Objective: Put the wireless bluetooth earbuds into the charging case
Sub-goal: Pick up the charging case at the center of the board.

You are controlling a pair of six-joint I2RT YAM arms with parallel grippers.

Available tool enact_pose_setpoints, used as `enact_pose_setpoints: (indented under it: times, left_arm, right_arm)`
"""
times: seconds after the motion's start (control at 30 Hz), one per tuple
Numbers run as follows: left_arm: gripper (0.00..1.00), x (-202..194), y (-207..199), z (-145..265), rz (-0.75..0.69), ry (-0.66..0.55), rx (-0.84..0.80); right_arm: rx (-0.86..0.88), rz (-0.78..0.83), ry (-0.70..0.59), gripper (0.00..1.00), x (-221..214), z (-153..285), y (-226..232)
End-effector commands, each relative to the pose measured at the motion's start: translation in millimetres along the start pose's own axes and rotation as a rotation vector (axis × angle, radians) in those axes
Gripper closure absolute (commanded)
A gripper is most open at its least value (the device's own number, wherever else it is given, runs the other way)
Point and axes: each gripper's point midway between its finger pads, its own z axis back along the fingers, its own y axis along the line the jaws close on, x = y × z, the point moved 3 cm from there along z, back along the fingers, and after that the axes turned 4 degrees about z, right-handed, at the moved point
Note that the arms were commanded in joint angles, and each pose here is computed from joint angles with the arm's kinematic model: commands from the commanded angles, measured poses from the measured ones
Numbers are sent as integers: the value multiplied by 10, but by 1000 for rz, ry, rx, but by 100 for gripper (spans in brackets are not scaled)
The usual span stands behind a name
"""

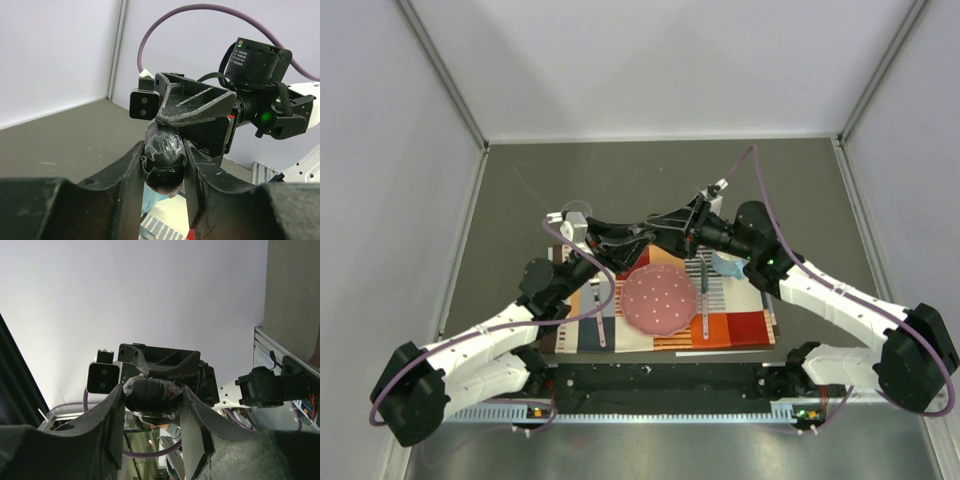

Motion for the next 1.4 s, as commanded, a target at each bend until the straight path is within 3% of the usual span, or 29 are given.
enact_pose_setpoints:
  times: [0.0,0.2,0.4,0.43,0.57,0.67,0.8,0.9,0.93,0.97,1.03,1.2,1.37]
  left_arm:
    - [56,216,-191,-82,0,-59,-90]
    - [51,189,-189,-89,6,-47,-91]
    - [56,172,-183,-96,12,-43,-91]
    - [66,165,-178,-97,14,-41,-88]
    - [79,165,-170,-92,11,-44,-84]
    - [97,159,-162,-88,12,-44,-80]
    - [100,148,-166,-72,-4,-41,-86]
    - [100,156,-195,-25,-38,-56,-109]
    - [100,156,-212,-5,-51,-58,-121]
    - [100,187,-245,22,-66,-69,-136]
    - [100,154,-253,82,-102,-60,-146]
    - [100,139,-310,257,-114,-25,-150]
    - [100,246,-377,403,-162,-50,-152]
  right_arm:
    - [81,35,32,100,-80,-22,243]
    - [86,31,30,100,-79,-18,252]
    - [91,33,25,100,-73,-10,254]
    - [89,31,27,100,-78,-11,248]
    - [89,32,30,100,-82,-10,250]
    - [91,32,30,100,-84,-7,252]
    - [103,46,33,100,-95,4,273]
    - [65,106,50,79,-122,4,236]
    - [60,182,56,62,-131,3,270]
    - [39,215,70,52,-143,6,254]
    - [-23,319,75,41,-137,35,215]
    - [-79,561,32,33,-102,186,267]
    - [-143,773,92,30,-181,392,230]
